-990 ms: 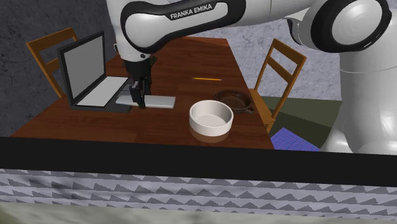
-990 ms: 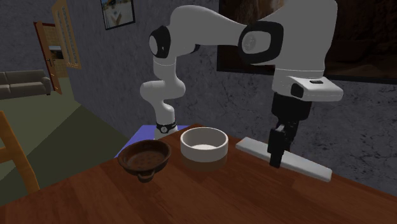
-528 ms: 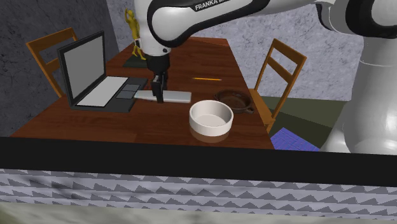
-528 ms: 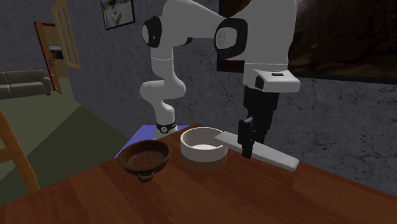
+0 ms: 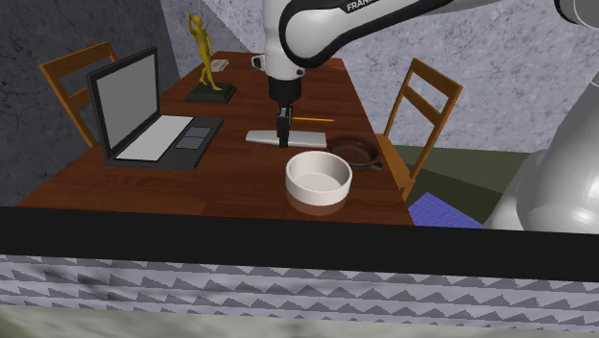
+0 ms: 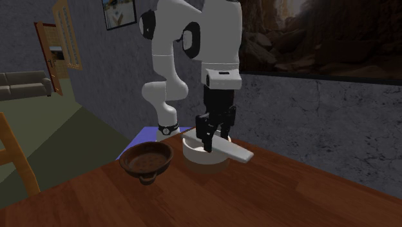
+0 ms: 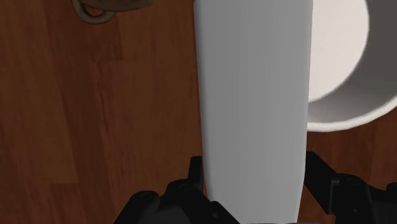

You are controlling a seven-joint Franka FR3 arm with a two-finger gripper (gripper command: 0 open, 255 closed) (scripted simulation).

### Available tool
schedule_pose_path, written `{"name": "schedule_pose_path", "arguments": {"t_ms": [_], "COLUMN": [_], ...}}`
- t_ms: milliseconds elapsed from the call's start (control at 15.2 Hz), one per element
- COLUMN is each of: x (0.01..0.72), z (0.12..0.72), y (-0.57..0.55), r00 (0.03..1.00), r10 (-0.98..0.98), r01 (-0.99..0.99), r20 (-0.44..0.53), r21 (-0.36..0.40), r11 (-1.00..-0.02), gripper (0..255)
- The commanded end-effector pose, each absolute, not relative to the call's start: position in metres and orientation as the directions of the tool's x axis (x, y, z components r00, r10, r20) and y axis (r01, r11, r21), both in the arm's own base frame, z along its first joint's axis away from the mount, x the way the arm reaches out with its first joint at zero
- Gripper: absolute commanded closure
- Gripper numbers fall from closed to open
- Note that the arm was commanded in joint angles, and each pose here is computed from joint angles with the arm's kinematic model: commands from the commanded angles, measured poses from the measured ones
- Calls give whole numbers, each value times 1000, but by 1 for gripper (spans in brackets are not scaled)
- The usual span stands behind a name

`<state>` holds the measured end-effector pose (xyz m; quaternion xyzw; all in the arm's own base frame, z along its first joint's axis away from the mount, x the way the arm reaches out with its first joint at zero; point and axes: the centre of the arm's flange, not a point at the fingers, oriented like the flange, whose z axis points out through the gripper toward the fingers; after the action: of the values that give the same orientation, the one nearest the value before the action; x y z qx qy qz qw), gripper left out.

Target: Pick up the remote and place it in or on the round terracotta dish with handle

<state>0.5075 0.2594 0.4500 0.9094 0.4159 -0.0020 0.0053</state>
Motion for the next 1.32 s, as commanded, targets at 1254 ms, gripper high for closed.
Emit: {"name": "schedule_pose_path", "arguments": {"t_ms": [1254], "x": [442], "z": [435], "y": [36], "r00": [654], "r10": [757], "r01": [757], "r20": [-8], "r21": [8], "r11": [-653], "gripper": [255]}}
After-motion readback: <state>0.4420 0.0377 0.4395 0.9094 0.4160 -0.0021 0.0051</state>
